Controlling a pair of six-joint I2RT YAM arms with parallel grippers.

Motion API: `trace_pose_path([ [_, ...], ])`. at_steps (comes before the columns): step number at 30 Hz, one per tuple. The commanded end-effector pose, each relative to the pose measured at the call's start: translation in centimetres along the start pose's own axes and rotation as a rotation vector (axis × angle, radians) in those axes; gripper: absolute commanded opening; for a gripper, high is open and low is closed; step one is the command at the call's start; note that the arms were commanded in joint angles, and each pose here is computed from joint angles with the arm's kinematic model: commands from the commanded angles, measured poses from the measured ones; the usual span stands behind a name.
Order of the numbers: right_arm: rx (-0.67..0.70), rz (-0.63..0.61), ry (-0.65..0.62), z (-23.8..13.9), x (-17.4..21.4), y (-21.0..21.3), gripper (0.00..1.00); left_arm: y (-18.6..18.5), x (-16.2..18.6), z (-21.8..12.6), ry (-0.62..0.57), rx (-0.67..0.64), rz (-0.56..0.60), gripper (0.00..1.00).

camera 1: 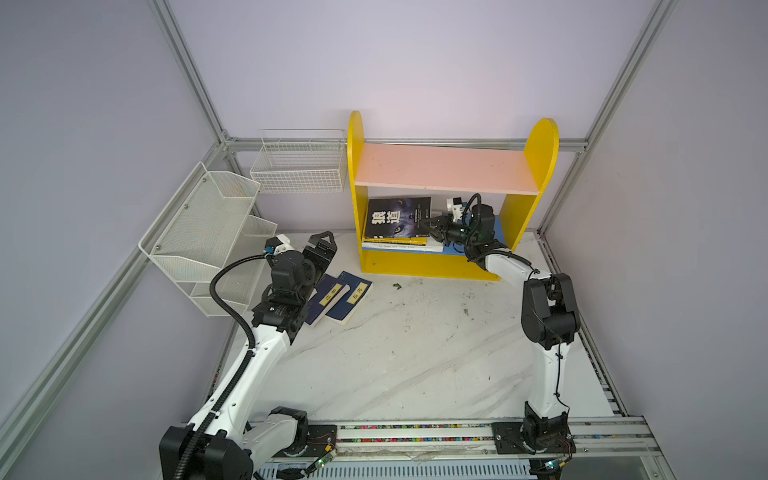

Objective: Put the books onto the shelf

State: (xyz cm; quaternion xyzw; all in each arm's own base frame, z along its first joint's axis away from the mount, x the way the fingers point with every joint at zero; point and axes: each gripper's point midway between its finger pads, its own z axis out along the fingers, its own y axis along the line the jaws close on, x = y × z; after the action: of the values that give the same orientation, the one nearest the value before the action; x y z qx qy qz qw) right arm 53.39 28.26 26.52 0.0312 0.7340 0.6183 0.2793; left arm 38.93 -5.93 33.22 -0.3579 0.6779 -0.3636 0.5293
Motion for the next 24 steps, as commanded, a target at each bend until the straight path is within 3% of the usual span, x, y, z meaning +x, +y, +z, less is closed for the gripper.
trace_pose_path([
  [1,-0.027,-0.069,-0.016,0.4,-0.8,2.0,0.11,1.5,0.5,0.2,0.002,-0.021,0.012,0.92],
  [24,-0.036,0.016,-0.021,0.6,-1.4,0.8,0.10,3.0,1.7,1.0,0.037,-0.044,-0.021,0.92],
])
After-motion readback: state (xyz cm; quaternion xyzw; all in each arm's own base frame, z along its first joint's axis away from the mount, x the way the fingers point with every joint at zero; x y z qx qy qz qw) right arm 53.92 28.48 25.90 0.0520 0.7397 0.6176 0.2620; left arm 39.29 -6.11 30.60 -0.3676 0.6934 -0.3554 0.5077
